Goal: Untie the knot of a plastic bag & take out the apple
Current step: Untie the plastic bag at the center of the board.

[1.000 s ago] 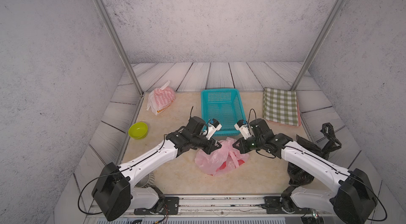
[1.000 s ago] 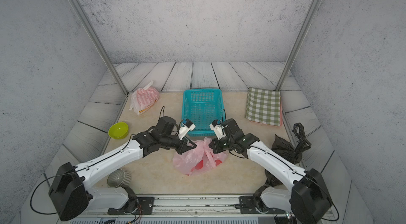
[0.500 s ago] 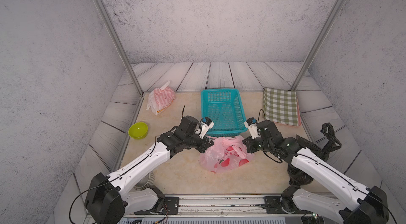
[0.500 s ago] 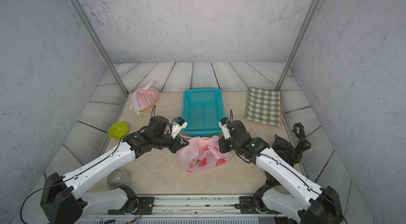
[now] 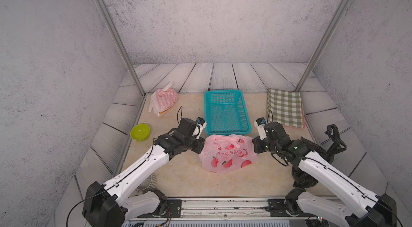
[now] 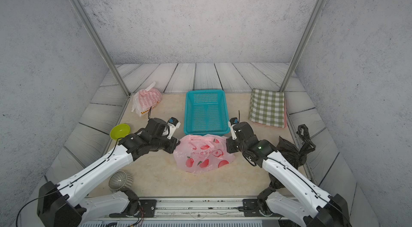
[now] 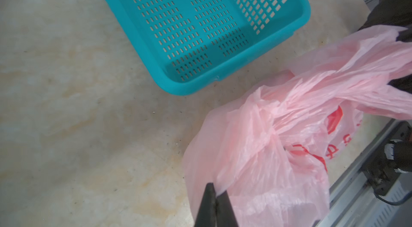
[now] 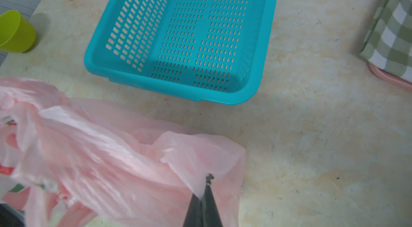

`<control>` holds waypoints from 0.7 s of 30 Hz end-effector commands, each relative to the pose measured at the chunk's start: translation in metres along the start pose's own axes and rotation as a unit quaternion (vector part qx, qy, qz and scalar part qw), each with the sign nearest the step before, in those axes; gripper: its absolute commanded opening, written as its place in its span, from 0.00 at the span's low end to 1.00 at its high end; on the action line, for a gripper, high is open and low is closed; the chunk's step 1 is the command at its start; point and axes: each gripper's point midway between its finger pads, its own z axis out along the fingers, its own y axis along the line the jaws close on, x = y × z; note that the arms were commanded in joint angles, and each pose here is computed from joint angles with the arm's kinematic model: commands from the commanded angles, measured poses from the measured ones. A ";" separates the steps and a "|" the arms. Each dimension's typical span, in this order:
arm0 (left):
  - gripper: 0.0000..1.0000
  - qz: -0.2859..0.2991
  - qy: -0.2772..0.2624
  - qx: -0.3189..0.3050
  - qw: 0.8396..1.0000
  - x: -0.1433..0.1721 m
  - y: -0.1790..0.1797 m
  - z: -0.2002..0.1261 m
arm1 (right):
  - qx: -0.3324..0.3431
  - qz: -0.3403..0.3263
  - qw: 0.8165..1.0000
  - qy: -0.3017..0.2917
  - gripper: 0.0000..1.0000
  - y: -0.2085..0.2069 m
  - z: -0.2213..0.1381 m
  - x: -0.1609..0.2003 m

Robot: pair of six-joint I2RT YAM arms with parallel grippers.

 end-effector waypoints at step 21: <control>0.00 -0.046 -0.025 -0.091 0.994 0.000 0.054 -0.032 | 0.074 0.116 0.990 -0.032 0.00 -0.071 -0.027 -0.010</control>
